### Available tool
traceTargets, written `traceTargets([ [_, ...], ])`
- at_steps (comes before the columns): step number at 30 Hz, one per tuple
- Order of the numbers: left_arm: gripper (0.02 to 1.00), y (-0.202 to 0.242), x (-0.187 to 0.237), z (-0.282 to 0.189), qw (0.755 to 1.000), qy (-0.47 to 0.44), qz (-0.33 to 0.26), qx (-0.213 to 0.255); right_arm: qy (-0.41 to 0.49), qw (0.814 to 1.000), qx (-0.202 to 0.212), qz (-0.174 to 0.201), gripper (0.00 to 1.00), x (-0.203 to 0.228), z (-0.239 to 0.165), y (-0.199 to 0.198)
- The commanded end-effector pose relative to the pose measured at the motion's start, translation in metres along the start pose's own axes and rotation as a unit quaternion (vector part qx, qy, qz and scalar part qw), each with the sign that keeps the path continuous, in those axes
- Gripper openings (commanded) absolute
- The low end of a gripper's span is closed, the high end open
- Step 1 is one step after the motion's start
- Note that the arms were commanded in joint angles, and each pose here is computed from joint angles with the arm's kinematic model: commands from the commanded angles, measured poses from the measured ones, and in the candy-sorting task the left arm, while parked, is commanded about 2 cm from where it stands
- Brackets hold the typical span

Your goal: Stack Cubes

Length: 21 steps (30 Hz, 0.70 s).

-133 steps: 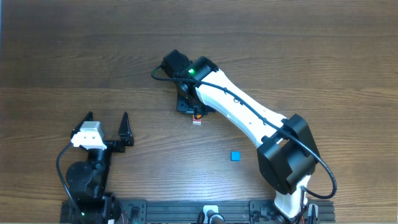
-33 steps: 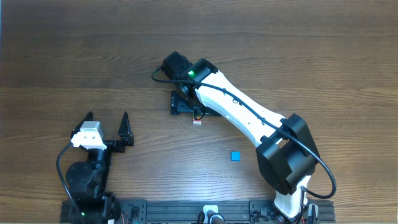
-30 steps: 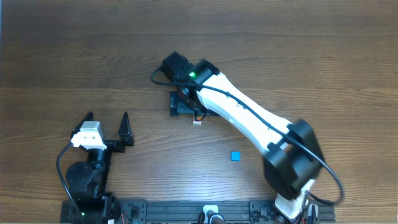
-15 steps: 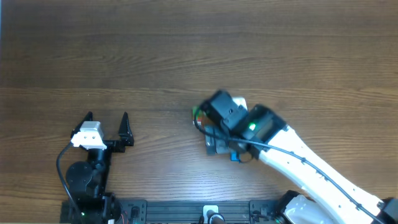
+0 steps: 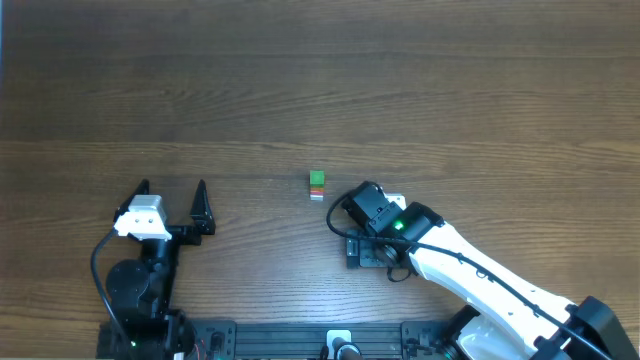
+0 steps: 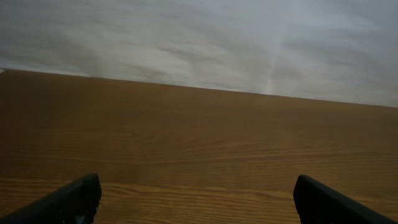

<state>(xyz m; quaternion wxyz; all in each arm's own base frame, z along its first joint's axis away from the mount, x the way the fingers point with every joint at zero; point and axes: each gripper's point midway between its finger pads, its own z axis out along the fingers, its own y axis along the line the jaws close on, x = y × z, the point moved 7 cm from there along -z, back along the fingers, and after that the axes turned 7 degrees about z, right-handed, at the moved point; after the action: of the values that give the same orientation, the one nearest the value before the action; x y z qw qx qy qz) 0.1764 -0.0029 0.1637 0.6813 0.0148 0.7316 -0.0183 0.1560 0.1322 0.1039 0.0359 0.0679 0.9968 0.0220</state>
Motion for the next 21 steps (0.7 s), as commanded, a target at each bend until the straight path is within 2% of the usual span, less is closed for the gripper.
traceTargets([
  [1,1.0,0.0,0.001,0.0,1.0,0.001,0.002,0.0,-0.001,1.0,-0.001,-0.003,0.993,-0.003,0.014,-0.007],
  [14,1.0,0.0,0.001,0.0,1.0,0.001,0.002,0.0,0.009,1.0,0.004,0.001,0.886,-0.005,0.024,-0.006],
  [21,1.0,0.0,0.001,0.0,1.0,0.001,0.002,0.0,0.015,1.0,-0.001,0.005,0.862,-0.006,0.029,-0.003],
])
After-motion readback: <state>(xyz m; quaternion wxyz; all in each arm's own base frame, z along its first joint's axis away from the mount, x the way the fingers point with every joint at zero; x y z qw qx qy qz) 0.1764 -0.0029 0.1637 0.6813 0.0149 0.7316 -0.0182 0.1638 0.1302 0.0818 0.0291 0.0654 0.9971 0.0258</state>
